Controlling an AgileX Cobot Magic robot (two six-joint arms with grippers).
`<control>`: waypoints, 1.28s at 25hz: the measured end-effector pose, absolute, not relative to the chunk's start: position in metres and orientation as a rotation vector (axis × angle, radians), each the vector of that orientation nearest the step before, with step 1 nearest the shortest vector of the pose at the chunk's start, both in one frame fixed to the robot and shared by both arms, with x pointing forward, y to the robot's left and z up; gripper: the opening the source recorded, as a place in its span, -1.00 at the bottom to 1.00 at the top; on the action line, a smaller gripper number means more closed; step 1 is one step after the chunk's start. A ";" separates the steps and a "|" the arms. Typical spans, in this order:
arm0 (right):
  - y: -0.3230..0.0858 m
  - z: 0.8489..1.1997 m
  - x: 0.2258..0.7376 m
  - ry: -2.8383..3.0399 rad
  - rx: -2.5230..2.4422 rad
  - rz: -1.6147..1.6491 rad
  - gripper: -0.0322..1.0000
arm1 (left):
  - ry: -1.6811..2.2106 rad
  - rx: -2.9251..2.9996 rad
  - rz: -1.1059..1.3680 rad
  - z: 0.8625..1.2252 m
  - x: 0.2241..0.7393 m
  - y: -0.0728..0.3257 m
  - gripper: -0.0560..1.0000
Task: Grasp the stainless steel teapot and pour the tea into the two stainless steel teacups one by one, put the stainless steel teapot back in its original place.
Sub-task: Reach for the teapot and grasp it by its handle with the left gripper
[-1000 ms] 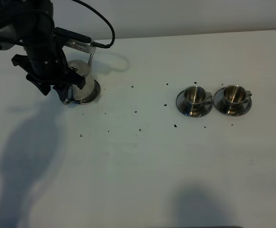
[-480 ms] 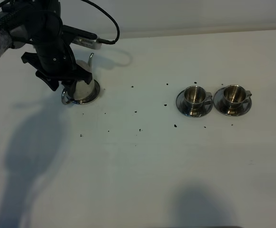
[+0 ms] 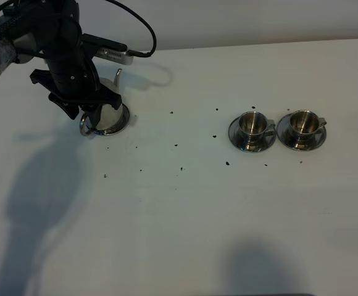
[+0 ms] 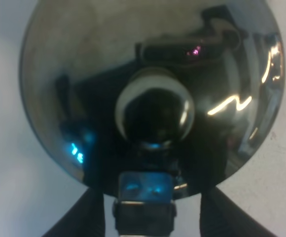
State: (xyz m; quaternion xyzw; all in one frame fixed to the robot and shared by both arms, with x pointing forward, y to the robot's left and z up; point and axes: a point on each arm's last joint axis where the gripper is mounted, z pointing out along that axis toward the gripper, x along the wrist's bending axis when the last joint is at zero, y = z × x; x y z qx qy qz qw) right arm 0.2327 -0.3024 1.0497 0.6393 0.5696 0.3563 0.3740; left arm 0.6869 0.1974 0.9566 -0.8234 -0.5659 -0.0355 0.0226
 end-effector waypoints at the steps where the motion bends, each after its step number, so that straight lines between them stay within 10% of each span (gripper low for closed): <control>1: -0.302 1.050 0.233 1.459 1.637 0.912 -0.37 | -1.753 -2.550 -0.110 0.957 0.687 0.197 -0.01; 32: -0.302 1.050 0.233 1.459 1.637 0.912 -0.37 | -1.737 -2.544 -0.087 0.948 0.689 0.203 -0.03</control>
